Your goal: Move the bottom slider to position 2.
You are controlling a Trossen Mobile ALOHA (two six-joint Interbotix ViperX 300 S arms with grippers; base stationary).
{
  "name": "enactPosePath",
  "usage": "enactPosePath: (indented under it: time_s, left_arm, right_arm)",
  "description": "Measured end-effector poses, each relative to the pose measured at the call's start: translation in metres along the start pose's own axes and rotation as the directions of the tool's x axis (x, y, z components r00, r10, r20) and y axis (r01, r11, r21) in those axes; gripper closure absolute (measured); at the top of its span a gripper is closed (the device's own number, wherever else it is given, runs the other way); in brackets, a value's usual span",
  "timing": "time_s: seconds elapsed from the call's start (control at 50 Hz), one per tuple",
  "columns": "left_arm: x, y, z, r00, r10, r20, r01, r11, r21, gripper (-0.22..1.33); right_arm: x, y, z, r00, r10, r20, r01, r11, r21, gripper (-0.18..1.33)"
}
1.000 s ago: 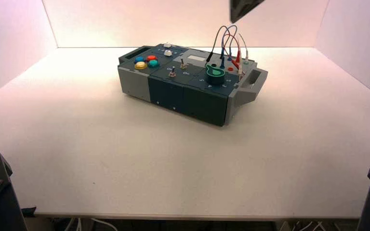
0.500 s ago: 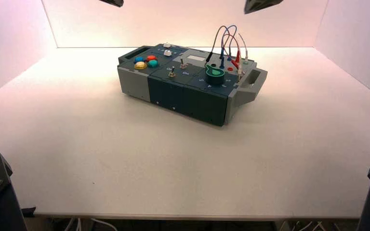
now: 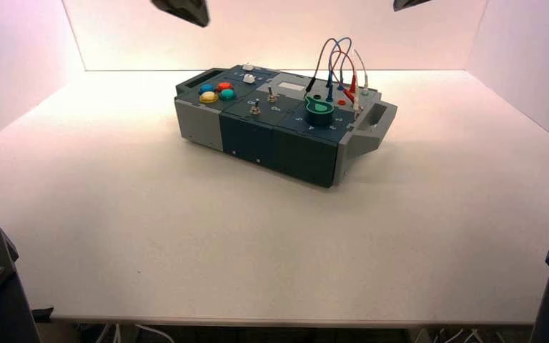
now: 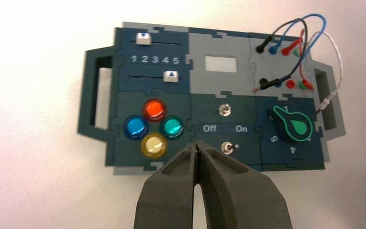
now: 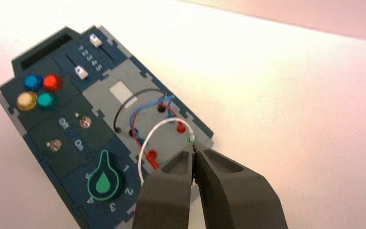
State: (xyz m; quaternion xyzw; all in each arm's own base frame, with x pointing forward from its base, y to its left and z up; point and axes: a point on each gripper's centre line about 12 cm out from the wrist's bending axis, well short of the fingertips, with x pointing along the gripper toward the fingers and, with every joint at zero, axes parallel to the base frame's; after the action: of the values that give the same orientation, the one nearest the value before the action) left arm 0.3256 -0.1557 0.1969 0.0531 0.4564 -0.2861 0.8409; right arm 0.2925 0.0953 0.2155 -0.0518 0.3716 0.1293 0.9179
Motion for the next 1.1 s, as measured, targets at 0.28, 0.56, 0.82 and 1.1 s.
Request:
enactPosePath:
  time_s: [0.28,0.56,0.82,1.1]
  left_arm:
    - [0.032,0.002,0.029,0.989,-0.078,-0.123,0.081,0.996,0.023,1.28]
    - [0.056,0.007,0.044,0.981,-0.097,-0.167,0.103,0.994,0.030,1.28]
    - [0.079,0.015,0.047,0.976,-0.089,-0.200,0.105,0.992,0.074,1.28]
    - [0.101,0.021,0.043,0.971,-0.079,-0.227,0.098,0.993,0.072,1.28]
  right_arm:
    - [-0.003,0.002,-0.012,0.994,0.001,-0.108,-0.002,0.9999,-0.010,1.28]
    - [-0.012,0.021,-0.009,0.978,0.128,-0.163,-0.137,0.9893,-0.049,1.28]
    - [-0.018,0.026,-0.007,0.963,0.165,-0.214,-0.180,0.9822,-0.052,1.28]
    - [-0.017,0.036,-0.011,0.952,0.184,-0.246,-0.208,0.9751,-0.077,1.28]
